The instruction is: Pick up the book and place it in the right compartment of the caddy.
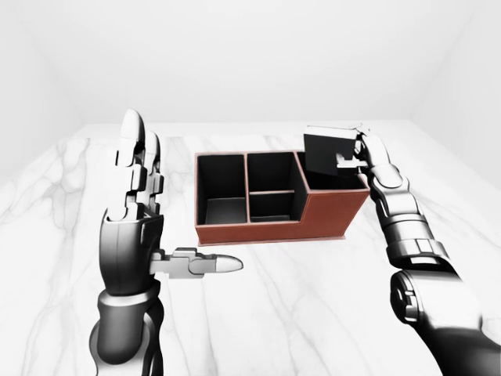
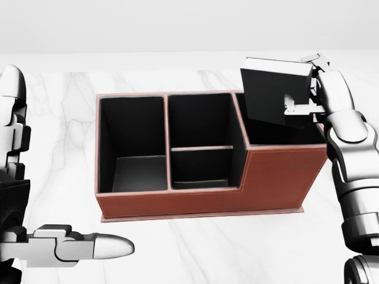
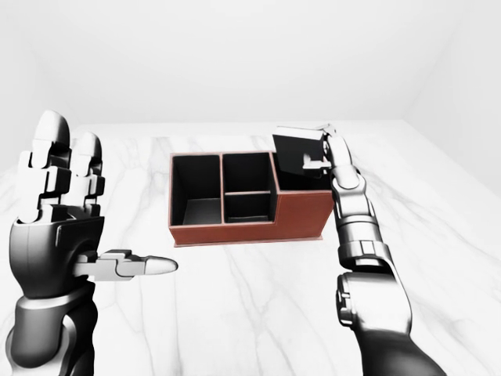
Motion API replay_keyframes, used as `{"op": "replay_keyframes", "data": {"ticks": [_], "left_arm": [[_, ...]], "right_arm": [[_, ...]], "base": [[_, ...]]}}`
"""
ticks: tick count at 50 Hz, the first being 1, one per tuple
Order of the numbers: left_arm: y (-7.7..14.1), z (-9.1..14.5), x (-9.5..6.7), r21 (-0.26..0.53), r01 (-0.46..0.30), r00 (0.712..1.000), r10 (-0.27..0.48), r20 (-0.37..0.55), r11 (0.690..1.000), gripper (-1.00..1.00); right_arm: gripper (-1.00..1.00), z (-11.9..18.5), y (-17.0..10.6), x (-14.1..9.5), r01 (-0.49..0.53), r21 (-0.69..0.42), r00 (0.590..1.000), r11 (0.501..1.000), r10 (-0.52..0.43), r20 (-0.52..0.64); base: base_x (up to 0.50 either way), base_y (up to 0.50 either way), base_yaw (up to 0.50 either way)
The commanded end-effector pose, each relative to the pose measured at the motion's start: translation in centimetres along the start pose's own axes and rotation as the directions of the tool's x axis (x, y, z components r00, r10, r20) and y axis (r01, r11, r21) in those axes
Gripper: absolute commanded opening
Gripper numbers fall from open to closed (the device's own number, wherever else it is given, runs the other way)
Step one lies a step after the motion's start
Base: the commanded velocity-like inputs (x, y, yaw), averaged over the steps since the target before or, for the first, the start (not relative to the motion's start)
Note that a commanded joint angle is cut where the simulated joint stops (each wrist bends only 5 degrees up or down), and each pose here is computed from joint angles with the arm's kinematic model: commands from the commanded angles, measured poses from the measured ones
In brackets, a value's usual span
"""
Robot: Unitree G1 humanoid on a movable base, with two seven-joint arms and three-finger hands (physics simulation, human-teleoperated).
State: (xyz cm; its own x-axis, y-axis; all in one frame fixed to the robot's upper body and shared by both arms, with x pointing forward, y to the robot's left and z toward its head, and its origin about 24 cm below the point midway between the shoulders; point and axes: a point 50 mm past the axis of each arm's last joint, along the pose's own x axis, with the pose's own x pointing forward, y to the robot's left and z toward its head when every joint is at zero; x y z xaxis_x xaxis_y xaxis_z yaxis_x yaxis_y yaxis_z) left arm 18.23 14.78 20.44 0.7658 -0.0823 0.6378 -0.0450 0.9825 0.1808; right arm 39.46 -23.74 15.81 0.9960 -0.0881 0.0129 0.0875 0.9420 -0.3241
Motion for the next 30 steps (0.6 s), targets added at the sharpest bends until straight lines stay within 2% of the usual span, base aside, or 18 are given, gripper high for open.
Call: {"op": "replay_keyframes", "data": {"ticks": [1,30], "left_arm": [[-0.2,-1.1,0.0,-0.006,0.003,0.999,-0.004,-0.047,1.0,1.0],[-0.2,-1.1,0.0,-0.006,0.004,0.999,-0.004,-0.046,1.0,1.0]], "right_arm": [[-1.0,-0.3,-0.6,0.3,0.03,0.053,1.0,0.998,-0.03,0.001],[-1.0,-1.7,-0.2,0.4,0.029,0.039,0.999,0.999,-0.028,-0.029]], "base": [[0.0,0.0,0.0],[0.0,0.0,0.0]]}}
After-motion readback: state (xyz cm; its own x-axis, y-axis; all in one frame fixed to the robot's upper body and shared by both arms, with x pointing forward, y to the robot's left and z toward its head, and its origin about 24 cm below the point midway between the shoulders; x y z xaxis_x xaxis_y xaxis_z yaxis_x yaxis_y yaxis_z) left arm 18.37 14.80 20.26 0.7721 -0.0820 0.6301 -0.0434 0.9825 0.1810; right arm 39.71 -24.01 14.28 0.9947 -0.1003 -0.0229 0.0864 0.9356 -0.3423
